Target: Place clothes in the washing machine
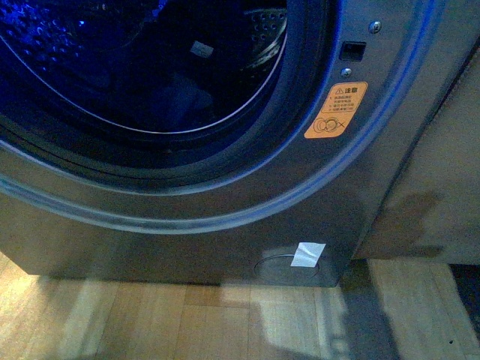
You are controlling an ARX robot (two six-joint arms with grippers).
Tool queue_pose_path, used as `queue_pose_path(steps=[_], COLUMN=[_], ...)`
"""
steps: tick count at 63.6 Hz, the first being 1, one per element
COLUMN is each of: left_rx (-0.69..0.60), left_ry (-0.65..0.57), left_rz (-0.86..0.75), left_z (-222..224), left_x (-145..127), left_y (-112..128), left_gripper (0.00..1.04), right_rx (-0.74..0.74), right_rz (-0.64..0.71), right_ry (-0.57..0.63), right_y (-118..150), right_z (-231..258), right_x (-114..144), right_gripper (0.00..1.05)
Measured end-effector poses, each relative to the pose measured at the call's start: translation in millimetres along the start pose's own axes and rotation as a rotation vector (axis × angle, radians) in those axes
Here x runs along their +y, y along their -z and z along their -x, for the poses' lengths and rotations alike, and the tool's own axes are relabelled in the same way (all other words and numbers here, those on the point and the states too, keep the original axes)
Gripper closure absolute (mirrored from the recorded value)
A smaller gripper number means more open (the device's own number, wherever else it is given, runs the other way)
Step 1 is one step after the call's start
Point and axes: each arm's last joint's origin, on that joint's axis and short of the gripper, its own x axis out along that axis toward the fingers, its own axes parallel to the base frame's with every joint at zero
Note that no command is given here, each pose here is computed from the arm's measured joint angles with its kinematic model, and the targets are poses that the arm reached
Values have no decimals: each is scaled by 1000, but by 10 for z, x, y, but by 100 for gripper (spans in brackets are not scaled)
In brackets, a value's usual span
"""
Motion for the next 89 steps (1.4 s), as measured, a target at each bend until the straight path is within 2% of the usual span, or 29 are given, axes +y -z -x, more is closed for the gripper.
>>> queue_pose_path(steps=[4,8,19,22,29,35,45,57,66,81,89], left_rx=[18,90,166,179,182,172,139,153,151,-140,-172], left_ry=[10,110,275,311,391,431,483,579,613,344,220], left_rz=[-11,-46,-93,-97,-93,-87,-72,-71,-100,-366,-520], left_z=[-39,-42,189,285,635,841,1212,1759,1951,1678,1421], left_x=[58,121,162,172,276,390,624,909,977,879,728], left_y=[41,208,512,544,523,459,389,431,393,212,282], left_gripper=[97,80,52,44,20,6,6,7,7,7,7], right_rx=[-1,0,-3,-6,0,-2,-2,-2,-2,-2,-2], right_rz=[0,0,0,0,0,0,0,0,0,0,0], right_ry=[0,0,0,0,0,0,0,0,0,0,0], right_y=[16,44,85,127,182,180,180,180,180,180,180], right_z=[1,1,2,2,-1,0,0,0,0,0,0], right_x=[0,0,0,-1,-1,-1,-1,-1,-1,-1,-1], right_gripper=[102,102,102,102,102,102,102,102,102,102,102])
